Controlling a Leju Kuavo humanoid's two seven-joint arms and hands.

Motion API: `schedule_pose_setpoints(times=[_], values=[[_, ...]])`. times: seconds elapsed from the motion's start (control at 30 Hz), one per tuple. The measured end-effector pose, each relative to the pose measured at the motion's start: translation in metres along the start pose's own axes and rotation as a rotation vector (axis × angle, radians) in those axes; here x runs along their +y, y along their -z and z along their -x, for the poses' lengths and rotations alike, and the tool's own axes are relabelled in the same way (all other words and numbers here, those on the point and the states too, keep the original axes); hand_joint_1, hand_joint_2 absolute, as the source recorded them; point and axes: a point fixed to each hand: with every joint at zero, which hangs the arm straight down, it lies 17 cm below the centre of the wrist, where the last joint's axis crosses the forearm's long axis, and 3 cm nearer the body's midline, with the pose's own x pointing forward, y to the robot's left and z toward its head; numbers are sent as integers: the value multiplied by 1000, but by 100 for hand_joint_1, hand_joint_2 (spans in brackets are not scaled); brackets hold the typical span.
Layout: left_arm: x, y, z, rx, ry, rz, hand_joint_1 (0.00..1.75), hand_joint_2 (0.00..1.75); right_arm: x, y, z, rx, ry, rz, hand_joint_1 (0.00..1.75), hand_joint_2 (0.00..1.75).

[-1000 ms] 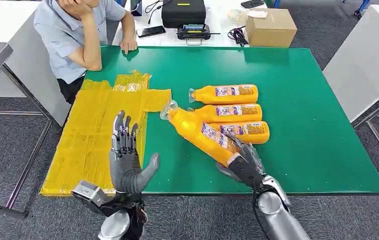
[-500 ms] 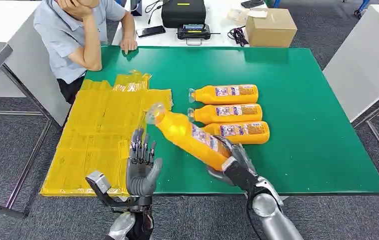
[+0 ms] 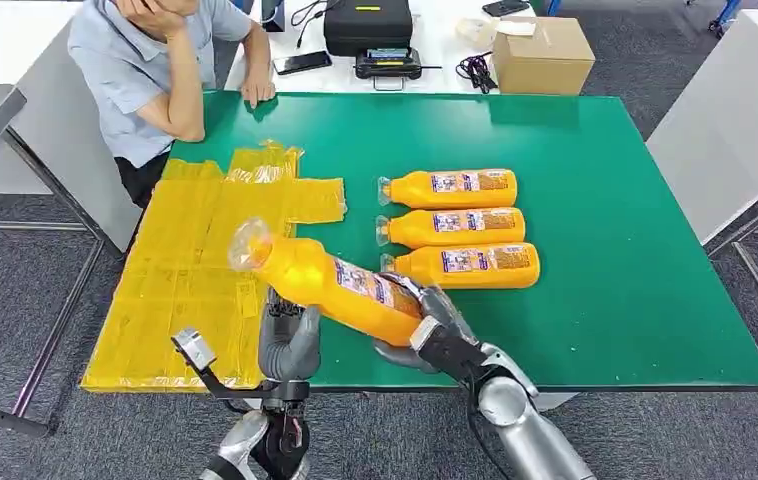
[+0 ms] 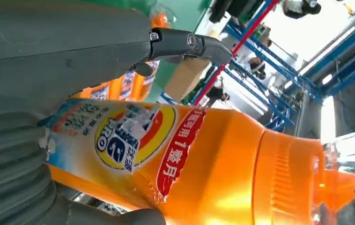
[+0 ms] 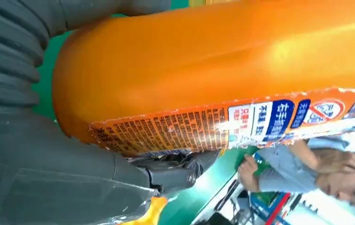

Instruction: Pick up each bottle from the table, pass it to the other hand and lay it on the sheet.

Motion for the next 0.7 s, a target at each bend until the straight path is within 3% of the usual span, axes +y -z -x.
schedule_pose_setpoints(times=[0.07, 0.3, 0.5, 0.53, 0.57, 0.6, 0.7], values=[[-2, 0, -2, -13, 1, 11, 0, 175, 5, 1, 0, -1, -1, -19, 164, 175], [-17, 0, -18, -87, 106, 73, 0, 175, 13, 5, 7, 24, 1, -42, 164, 175], [-22, 1, -25, -113, 134, 85, 0, 175, 12, 8, 12, 44, -4, -41, 175, 175], [-22, 1, -25, -114, 139, 85, 63, 175, 12, 8, 14, 49, -7, -45, 173, 175], [-23, 1, -25, -114, 141, 87, 141, 175, 14, 8, 14, 50, -9, -55, 175, 175], [-23, 1, -25, -113, 140, 89, 175, 175, 15, 8, 15, 51, -11, -62, 166, 175], [-24, 2, -22, -105, 135, 100, 175, 175, 17, 8, 16, 55, -12, -77, 164, 175]])
